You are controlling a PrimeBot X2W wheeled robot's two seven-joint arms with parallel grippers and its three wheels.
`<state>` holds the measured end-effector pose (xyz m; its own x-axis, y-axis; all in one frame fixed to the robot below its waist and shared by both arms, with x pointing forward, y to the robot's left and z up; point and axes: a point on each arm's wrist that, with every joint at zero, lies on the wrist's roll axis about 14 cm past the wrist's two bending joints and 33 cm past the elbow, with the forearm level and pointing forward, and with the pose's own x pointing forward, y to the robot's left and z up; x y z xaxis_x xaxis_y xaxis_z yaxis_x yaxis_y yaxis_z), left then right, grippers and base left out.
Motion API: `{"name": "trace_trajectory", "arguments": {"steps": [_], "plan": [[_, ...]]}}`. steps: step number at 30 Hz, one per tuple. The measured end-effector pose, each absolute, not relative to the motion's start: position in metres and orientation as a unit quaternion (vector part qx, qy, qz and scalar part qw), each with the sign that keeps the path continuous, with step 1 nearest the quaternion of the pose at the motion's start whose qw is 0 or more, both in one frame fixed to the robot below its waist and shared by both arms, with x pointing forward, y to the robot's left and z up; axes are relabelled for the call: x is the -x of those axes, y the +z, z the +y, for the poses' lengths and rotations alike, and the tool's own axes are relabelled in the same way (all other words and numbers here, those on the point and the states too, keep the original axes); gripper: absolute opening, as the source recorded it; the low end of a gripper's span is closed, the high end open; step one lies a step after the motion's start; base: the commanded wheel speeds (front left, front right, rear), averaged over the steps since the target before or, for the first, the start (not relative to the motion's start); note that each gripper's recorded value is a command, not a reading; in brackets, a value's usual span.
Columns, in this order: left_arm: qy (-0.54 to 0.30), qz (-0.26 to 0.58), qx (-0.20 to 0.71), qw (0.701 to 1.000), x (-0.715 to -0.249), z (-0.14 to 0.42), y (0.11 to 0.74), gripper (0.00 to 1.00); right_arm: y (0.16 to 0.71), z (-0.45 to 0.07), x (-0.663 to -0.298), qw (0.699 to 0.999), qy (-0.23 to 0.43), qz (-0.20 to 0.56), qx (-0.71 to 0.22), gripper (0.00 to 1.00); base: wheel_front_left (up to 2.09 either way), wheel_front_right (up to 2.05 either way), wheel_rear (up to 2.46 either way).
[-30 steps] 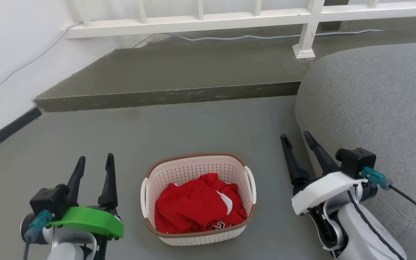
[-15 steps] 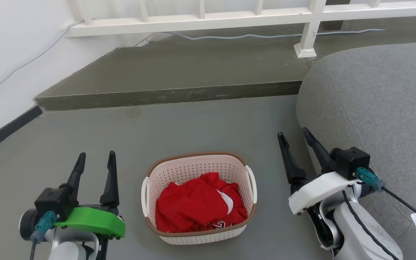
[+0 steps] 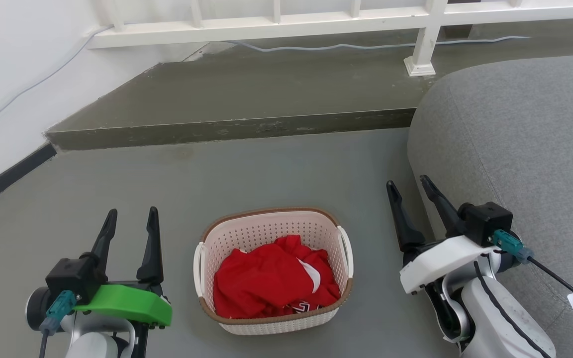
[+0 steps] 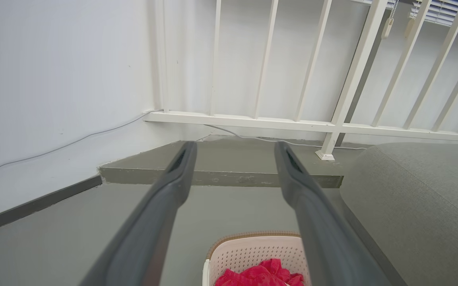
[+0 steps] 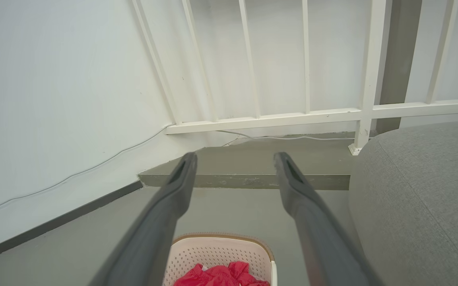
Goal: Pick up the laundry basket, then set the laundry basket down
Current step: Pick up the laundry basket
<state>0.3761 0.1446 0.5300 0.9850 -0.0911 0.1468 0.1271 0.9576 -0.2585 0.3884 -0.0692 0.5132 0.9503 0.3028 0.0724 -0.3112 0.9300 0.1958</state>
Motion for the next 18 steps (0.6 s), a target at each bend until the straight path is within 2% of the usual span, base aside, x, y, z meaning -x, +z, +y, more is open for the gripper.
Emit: {"name": "trace_trajectory", "arguments": {"steps": [18], "plan": [[-0.051, -0.03, 0.14, 0.988, -0.39, 0.145, 0.504, 1.0, 0.484, -0.072, -0.398, 0.984, 0.144, 0.017, -0.105, 1.0, 0.0, 0.0, 0.0]]}}
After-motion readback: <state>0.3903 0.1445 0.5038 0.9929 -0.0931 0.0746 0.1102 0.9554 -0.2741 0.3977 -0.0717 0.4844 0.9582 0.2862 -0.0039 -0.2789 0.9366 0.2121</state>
